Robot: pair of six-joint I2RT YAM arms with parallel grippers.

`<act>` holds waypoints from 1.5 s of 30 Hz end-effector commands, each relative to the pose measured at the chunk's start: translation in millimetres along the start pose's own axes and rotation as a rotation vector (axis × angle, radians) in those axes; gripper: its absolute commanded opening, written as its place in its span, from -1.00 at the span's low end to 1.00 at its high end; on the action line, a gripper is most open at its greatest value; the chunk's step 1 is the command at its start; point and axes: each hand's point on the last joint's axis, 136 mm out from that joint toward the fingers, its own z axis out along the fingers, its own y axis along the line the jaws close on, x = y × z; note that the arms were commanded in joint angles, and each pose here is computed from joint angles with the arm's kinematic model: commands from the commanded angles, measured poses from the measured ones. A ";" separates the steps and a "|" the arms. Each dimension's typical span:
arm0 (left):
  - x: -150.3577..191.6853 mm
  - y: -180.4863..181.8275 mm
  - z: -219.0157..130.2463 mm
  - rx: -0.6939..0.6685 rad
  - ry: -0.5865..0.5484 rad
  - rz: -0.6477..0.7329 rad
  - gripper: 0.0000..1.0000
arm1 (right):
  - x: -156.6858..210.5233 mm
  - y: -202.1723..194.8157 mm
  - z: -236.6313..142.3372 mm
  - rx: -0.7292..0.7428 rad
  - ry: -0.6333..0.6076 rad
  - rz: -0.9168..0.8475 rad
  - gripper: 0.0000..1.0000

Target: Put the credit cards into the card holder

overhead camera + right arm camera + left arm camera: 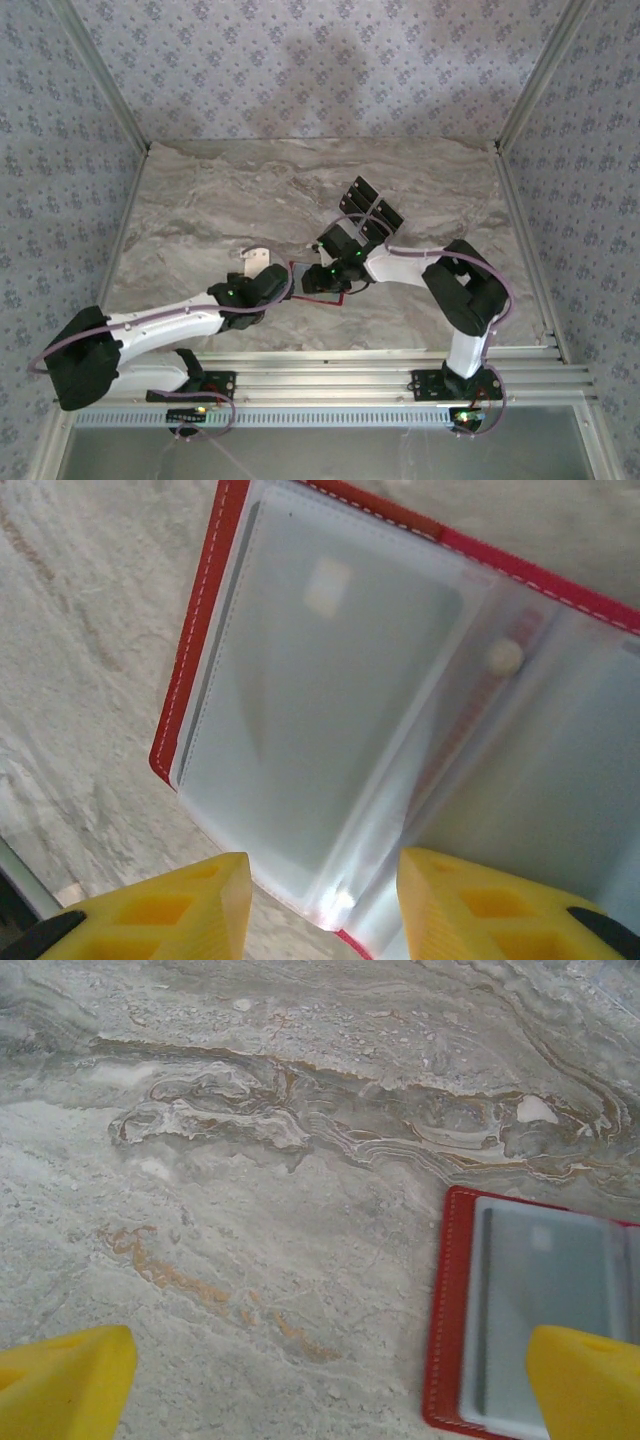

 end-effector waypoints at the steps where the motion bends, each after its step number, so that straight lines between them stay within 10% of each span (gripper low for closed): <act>1: -9.4 -8.6 -0.9 0.019 -0.010 0.000 1.00 | 4.1 -15.3 -13.8 0.046 0.024 -0.011 -0.08; 9: -6.9 -15.3 3.6 0.026 0.014 0.025 1.00 | -59.8 28.7 -92.7 -0.080 -0.137 -0.124 -0.08; 18: -2.7 -17.8 10.6 0.022 0.053 0.037 1.00 | -113.2 -62.2 -169.9 0.445 -0.267 -0.153 -0.10; 45: 2.1 -20.9 17.6 0.014 0.081 0.047 0.99 | -116.4 -138.0 -129.7 0.771 -0.053 -0.237 -0.34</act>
